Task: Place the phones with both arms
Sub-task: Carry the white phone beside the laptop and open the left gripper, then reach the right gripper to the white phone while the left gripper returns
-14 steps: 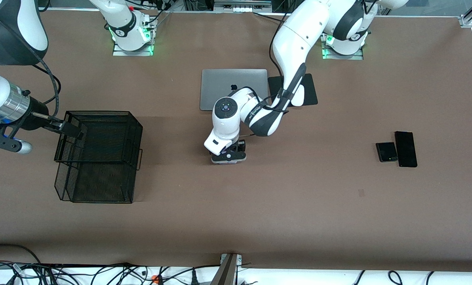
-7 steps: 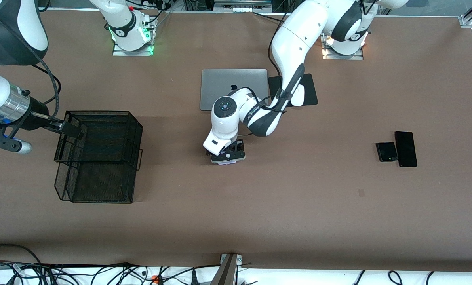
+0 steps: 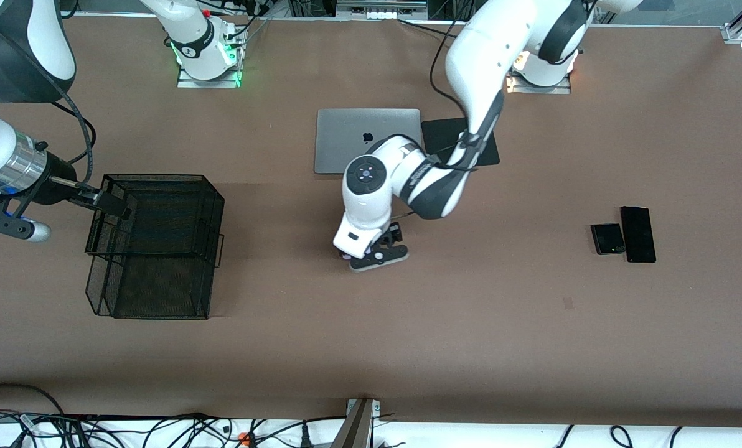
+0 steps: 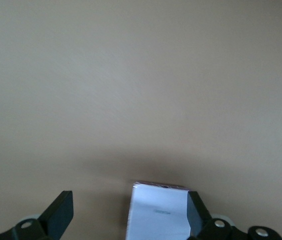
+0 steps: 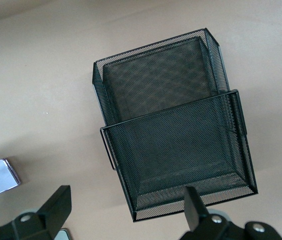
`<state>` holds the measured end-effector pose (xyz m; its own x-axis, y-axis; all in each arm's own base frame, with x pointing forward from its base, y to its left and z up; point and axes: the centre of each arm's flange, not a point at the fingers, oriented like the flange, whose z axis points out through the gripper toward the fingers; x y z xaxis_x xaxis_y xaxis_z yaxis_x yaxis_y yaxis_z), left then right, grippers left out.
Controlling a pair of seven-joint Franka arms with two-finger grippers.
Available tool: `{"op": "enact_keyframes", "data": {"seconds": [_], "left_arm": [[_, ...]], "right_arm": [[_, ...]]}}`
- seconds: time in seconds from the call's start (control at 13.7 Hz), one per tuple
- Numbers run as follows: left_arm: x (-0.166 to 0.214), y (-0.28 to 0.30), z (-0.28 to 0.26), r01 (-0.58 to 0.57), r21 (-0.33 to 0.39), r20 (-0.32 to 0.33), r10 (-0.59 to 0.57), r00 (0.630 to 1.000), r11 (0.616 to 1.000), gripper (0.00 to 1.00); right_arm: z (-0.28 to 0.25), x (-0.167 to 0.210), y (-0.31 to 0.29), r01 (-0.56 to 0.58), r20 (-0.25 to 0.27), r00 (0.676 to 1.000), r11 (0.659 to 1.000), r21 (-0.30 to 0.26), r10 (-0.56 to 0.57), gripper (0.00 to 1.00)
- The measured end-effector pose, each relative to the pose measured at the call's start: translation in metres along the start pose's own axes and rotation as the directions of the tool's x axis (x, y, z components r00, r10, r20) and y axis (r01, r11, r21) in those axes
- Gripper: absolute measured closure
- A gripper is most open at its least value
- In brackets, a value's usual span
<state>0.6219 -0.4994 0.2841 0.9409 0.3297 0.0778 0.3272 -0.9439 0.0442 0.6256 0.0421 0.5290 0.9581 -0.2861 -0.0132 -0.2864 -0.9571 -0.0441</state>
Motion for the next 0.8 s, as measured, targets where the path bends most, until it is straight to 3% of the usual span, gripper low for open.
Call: {"op": "enact_keyframes", "data": {"seconds": [0.22, 0.44, 0.58, 0.8], "left_arm": [[0.048, -0.050, -0.054, -0.031, 0.067, 0.080, 0.026, 0.996, 0.997, 0.00], [0.083, -0.119, -0.030, -0.194, 0.187, 0.264, 0.140, 0.954, 0.963, 0.00], [0.115, -0.181, -0.015, -0.287, 0.185, 0.365, 0.206, 0.908, 0.940, 0.00], [0.152, -0.280, -0.020, -0.393, 0.181, 0.447, 0.281, 0.849, 0.902, 0.00]], "right_arm": [[0.000, 0.000, 0.000, 0.000, 0.000, 1.000, 1.000, 0.000, 0.000, 0.00], [0.000, 0.000, 0.000, 0.000, 0.000, 1.000, 1.000, 0.000, 0.000, 0.00], [0.000, 0.000, 0.000, 0.000, 0.000, 1.000, 1.000, 0.000, 0.000, 0.00], [-0.001, -0.002, -0.006, 0.010, -0.002, 1.000, 1.000, 0.003, -0.010, 0.00]]}}
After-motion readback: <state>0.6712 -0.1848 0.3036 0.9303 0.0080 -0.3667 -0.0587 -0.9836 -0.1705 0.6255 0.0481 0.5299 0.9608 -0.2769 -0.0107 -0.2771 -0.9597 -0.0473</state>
